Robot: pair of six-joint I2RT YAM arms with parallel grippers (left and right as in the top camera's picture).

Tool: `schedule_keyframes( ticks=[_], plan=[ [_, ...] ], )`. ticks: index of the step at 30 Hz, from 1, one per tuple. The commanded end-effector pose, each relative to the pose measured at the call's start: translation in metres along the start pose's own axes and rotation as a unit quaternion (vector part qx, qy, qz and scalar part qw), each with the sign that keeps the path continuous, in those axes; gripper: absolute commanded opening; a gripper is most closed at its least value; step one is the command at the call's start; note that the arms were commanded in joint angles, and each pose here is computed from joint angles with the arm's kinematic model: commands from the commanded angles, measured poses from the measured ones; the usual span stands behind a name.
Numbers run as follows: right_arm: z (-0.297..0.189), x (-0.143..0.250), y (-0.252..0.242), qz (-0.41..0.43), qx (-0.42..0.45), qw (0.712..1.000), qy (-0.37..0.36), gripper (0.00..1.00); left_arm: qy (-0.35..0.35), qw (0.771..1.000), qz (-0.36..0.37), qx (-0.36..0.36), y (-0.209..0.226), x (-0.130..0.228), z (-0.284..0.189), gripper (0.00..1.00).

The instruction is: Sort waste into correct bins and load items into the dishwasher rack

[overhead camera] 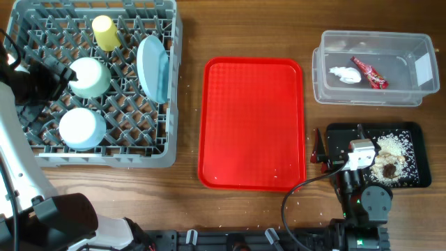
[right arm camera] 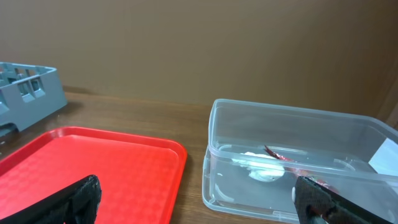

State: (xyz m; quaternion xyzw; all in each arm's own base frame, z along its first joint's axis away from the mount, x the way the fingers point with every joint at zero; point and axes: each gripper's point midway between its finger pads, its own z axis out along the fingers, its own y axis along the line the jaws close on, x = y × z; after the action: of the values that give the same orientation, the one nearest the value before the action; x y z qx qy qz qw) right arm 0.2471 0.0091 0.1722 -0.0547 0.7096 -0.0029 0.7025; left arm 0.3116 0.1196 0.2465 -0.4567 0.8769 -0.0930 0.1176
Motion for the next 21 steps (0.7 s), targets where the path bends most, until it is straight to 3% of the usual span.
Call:
schedule_keyframes(
  ticks=[1, 14, 17, 21],
  plan=[
    [-0.001, -0.004, -0.004, -0.011, 0.01, 1.0, -0.009, 1.0, -0.003, 1.0, -0.006, 0.002, 0.0, -0.001, -0.002, 1.0],
    [-0.001, -0.004, -0.004, -0.011, 0.01, 1.0, -0.009, 1.0, 0.003, 1.0, -0.002, -0.005, 0.003, 0.004, -0.003, 1.0],
    [-0.001, -0.004, -0.004, -0.011, 0.01, 1.0, -0.009, 1.0, -0.044, 0.996, 0.064, 0.039, -0.022, 0.031, -0.004, 1.0],
    [-0.001, -0.004, -0.004, -0.011, 0.01, 1.0, -0.009, 1.0, -0.163, 0.95, 0.207, 0.17, -0.053, 0.105, 0.039, 1.0]
  ],
)
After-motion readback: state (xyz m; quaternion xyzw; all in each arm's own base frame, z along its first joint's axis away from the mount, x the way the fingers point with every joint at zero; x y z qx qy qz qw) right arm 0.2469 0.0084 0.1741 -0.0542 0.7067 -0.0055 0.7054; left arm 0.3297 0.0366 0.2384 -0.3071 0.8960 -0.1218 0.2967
